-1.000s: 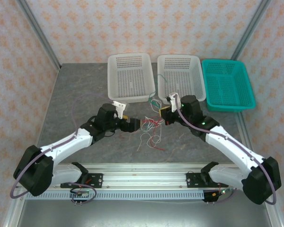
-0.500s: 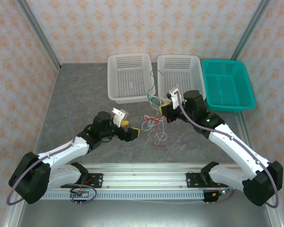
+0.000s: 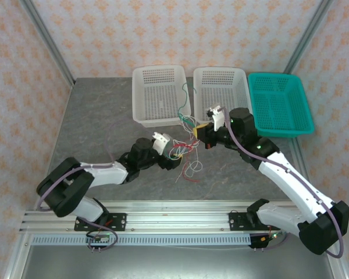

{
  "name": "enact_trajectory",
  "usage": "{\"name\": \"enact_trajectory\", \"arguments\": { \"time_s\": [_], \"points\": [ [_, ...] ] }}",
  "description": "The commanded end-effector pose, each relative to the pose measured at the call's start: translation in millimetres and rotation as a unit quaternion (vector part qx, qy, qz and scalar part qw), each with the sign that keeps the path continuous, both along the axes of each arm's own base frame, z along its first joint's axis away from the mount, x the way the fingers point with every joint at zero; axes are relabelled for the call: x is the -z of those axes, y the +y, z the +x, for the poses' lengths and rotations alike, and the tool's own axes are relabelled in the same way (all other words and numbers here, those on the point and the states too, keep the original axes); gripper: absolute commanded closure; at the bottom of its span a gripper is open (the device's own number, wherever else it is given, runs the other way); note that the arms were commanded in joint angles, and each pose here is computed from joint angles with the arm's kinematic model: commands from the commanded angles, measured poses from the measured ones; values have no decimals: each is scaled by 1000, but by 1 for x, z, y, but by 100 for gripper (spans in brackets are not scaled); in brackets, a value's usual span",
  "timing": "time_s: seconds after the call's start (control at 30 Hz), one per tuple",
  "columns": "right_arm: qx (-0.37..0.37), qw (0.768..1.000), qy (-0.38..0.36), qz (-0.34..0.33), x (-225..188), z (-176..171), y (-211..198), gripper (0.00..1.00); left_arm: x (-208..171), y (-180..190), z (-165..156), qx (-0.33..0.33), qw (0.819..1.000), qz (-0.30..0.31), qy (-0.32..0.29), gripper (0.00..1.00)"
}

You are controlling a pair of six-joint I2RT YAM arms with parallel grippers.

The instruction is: Untangle the cables

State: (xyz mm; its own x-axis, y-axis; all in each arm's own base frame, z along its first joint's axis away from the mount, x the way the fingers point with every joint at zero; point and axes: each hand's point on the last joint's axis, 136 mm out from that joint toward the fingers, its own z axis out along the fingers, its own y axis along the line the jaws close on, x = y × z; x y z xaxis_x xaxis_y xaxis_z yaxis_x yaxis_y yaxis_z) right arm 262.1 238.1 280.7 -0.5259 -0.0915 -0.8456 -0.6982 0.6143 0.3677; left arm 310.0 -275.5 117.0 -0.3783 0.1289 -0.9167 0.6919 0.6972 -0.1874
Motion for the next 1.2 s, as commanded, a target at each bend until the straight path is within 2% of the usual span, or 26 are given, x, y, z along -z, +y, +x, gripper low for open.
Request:
{"name": "enact_trajectory", "arguments": {
  "time_s": [0.0,0.07,0.2,0.37,0.47,0.63,0.83,1.0,1.07,1.1,1.17],
  "points": [
    [9,999,-23,27,-22,1,-1,100,-54,-1,27,-50,994,-58,-80,56],
    [20,999,-20,24,-15,3,-5,100,-57,4,27,-63,993,-59,-77,100],
    [33,999,-16,27,2,1,-12,100,-72,41,34,-145,985,-82,-42,100],
    [78,996,-2,34,31,5,-29,100,-97,108,31,-274,957,-97,-15,100],
    [104,994,14,43,47,9,-40,100,-111,133,23,-310,945,-99,-15,100],
    [151,988,33,32,68,19,-56,100,-123,142,14,-316,945,-88,-10,100],
    [236,969,75,-3,117,33,-79,100,-135,145,5,-312,945,-100,-6,100],
    [276,953,123,28,143,30,-85,100,-141,168,-3,-353,930,-97,-8,100],
    [300,942,141,45,155,29,-90,96,-142,177,-6,-369,924,-98,-3,100],
    [292,943,150,59,159,27,-86,96,-142,178,-7,-367,925,-99,-2,100],
    [223,955,166,102,161,15,-59,92,-147,166,-7,-333,936,-110,-8,100]
  ]
}}
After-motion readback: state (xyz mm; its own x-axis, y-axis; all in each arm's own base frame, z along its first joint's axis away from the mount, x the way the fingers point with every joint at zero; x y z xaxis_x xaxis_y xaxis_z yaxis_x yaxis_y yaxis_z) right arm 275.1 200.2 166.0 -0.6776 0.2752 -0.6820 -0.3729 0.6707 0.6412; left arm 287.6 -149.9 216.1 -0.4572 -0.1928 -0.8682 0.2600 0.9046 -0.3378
